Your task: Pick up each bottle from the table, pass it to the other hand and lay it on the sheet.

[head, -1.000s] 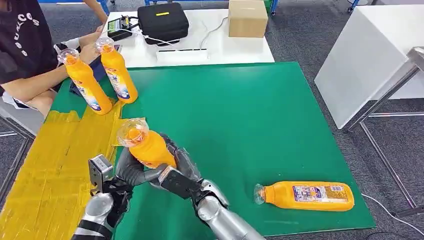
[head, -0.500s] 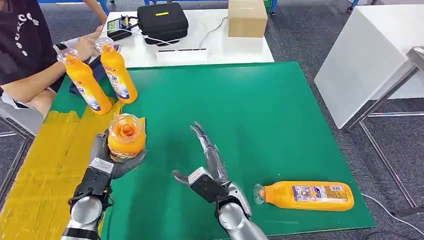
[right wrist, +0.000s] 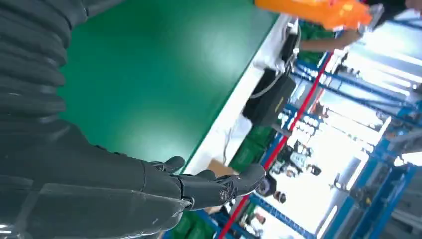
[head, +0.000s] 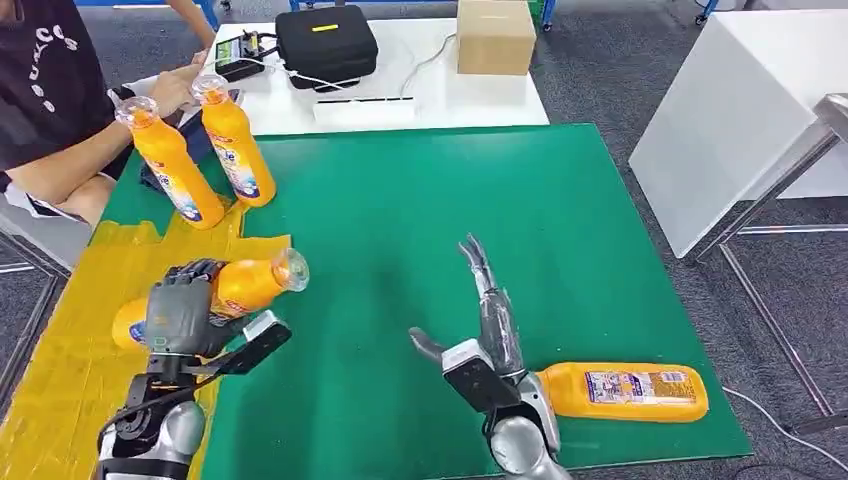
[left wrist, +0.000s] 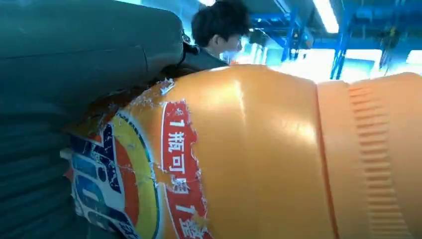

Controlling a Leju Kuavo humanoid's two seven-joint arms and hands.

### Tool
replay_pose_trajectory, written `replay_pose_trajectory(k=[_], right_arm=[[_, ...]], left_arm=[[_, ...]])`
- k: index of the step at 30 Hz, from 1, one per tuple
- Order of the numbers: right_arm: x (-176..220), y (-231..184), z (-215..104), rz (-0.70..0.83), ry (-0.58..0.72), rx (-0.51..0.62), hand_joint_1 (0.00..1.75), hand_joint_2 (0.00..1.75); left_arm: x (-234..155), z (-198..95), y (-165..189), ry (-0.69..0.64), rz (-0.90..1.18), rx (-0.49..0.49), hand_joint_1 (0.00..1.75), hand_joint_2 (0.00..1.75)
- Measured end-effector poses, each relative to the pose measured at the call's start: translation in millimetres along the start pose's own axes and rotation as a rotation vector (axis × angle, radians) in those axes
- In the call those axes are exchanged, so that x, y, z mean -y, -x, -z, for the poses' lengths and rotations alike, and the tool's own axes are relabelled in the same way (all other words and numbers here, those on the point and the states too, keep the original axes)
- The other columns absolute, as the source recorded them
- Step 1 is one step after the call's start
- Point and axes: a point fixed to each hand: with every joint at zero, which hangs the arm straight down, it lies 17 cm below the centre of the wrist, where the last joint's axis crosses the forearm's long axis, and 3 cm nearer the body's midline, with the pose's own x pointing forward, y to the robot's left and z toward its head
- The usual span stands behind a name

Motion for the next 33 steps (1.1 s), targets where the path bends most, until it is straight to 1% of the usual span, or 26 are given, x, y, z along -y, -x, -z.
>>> replay_pose_trajectory(k=[4, 6, 7, 8, 10, 11, 19, 21, 24, 25, 28, 30, 33], right_arm=[[18, 0, 5, -0.025, 0.028, 0.006, 0.00, 1.75], [23, 0, 5, -0.032, 0.034, 0.005, 0.00, 1.75], [25, 1, 6, -0.034, 0.036, 0.005, 0.00, 1.75], [26, 1, 6, -0.037, 0.038, 0.004, 0.00, 1.75], [27, 1, 6, -0.043, 0.038, 0.005, 0.00, 1.75], [27, 2, 6, -0.049, 0.036, 0.005, 0.00, 1.75], [32, 4, 5, -0.078, 0.035, 0.005, 0.00, 1.75], [33, 5, 5, -0.091, 0.030, 0.000, 0.00, 1.75], [27, 12, -1, -0.085, -0.018, -0.027, 0.00, 1.75], [25, 15, -7, -0.103, -0.041, -0.034, 0.00, 1.75], [25, 27, -30, -0.157, -0.115, -0.053, 0.00, 1.75], [28, 35, -51, -0.203, -0.177, -0.054, 0.00, 1.75], [41, 46, -87, -0.303, -0.274, -0.051, 0.00, 1.75]], left_arm=[[47, 8, 12, 0.141, 0.178, -0.021, 1.75, 1.75], [71, 11, 17, 0.208, 0.214, -0.031, 1.75, 1.75], [81, 12, 19, 0.237, 0.224, -0.038, 0.96, 1.75], [92, 11, 21, 0.267, 0.237, -0.042, 0.00, 1.75], [104, 13, 23, 0.302, 0.254, -0.043, 0.00, 1.75], [115, 8, 25, 0.333, 0.265, -0.044, 0.00, 1.75], [132, 16, 29, 0.373, 0.298, -0.041, 0.00, 1.75], [132, 18, 33, 0.358, 0.303, -0.058, 0.00, 1.75], [117, 19, 47, 0.265, 0.305, -0.145, 0.00, 1.75], [113, 18, 52, 0.242, 0.307, -0.165, 0.00, 1.75], [109, 13, 59, 0.214, 0.298, -0.167, 0.00, 1.75], [107, 9, 58, 0.201, 0.274, -0.140, 0.00, 1.75], [103, 5, 43, 0.179, 0.147, -0.084, 0.00, 1.75]])
